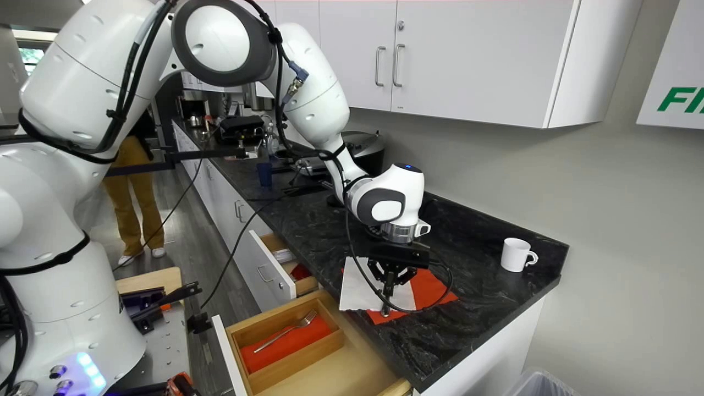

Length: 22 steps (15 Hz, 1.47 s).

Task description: Put the fork and knife in the left segment of the open drawer

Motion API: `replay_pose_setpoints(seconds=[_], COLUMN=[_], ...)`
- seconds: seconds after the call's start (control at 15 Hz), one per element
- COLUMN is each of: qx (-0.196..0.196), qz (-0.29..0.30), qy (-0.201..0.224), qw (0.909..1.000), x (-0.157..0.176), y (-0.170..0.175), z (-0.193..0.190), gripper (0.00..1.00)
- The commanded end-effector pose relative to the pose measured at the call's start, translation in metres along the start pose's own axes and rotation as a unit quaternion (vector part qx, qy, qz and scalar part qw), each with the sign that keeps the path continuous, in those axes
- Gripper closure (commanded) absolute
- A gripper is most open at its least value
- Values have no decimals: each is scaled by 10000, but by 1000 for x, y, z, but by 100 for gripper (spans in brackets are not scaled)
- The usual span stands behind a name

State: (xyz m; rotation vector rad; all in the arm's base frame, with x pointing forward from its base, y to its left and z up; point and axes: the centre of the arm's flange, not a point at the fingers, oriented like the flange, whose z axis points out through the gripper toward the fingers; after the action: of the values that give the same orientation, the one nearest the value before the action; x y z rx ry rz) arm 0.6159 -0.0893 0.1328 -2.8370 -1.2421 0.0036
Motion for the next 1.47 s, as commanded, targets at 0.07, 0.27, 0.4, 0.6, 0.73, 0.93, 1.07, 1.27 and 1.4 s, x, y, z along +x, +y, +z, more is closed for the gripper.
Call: replay_pose_setpoints(seconds=[0.07, 0.27, 0.4, 0.6, 0.73, 0.93, 1.07, 1.27, 1.4], qx=[-262, -287, -264, -175, -139, -165, -189, -331, -617], qz=[-154, -34, 74, 387, 668, 1076, 1298, 1646, 2027], qy=[129, 251, 331, 429, 510, 623, 659, 695, 770], qw=[9995, 9993, 9991, 9982, 9964, 9921, 9892, 9834, 9743], x=[4, 9, 4, -7, -10, -8, -4, -6, -12], y=[-13, -16, -25, -50, -79, -134, -169, -212, -231], z=[-47, -65, -70, -69, -62, -45, -35, -23, -25], gripper=[97, 97, 97, 97, 97, 97, 97, 97, 97])
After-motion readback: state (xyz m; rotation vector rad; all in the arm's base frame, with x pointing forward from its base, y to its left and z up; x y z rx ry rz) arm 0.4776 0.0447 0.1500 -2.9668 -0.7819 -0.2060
